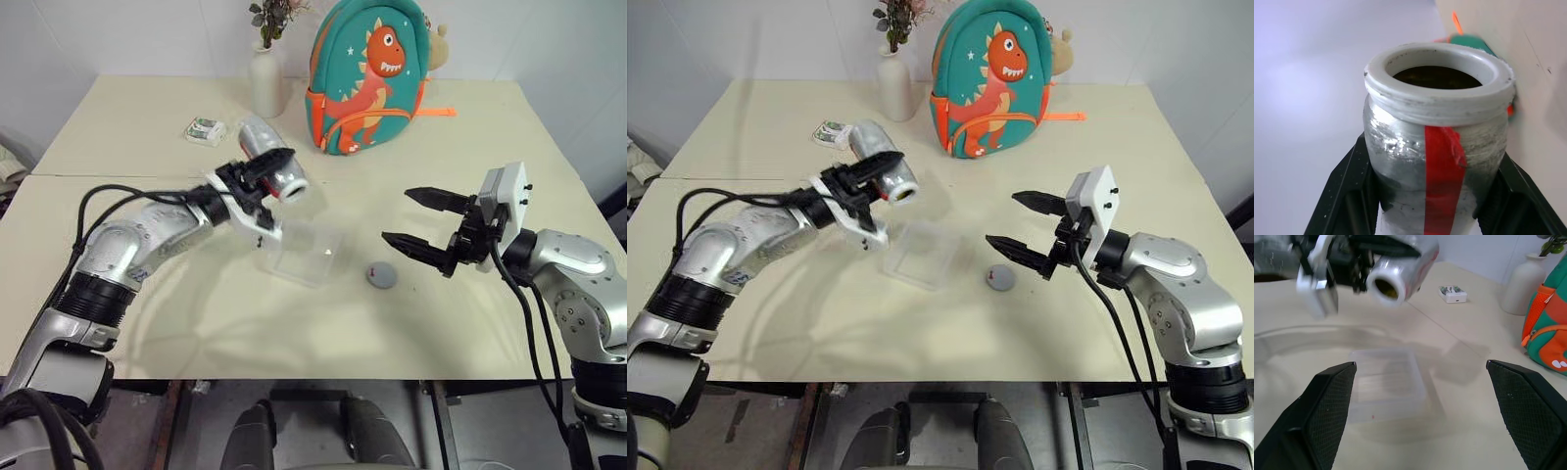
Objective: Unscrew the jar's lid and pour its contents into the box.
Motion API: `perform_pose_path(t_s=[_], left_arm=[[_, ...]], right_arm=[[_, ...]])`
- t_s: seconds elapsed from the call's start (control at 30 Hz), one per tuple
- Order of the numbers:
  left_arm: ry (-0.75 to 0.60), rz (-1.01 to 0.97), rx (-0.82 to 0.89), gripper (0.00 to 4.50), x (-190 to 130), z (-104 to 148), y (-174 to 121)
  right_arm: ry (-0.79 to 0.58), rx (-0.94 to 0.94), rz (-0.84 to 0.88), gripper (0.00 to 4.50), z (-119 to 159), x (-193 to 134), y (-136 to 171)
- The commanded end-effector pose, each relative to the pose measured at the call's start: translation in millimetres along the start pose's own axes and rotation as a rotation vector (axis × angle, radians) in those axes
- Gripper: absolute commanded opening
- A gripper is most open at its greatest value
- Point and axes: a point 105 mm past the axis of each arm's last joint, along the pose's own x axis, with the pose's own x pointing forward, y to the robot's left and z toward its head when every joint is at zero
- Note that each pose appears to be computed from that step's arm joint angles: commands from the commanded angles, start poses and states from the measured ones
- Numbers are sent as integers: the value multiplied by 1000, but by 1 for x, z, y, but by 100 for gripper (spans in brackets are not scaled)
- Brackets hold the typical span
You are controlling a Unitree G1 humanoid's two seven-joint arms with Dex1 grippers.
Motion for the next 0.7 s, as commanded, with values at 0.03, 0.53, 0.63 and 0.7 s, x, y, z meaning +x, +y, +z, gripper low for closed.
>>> perform_pose_path(t_s=[0.03,0.53,0.63,0.7], left_arm=[[-24,103,124,204,2,8,5],[41,217,253,204,12,3,3],[58,197,176,204,9,-3,4],[60,189,109,204,6,-5,6]], right_arm=[[-68,-44,-21,448,17,-1,3],[-135,2,-78,448,20,4,-1],[-136,9,-75,448,19,4,0],[-137,13,-73,448,18,4,0]])
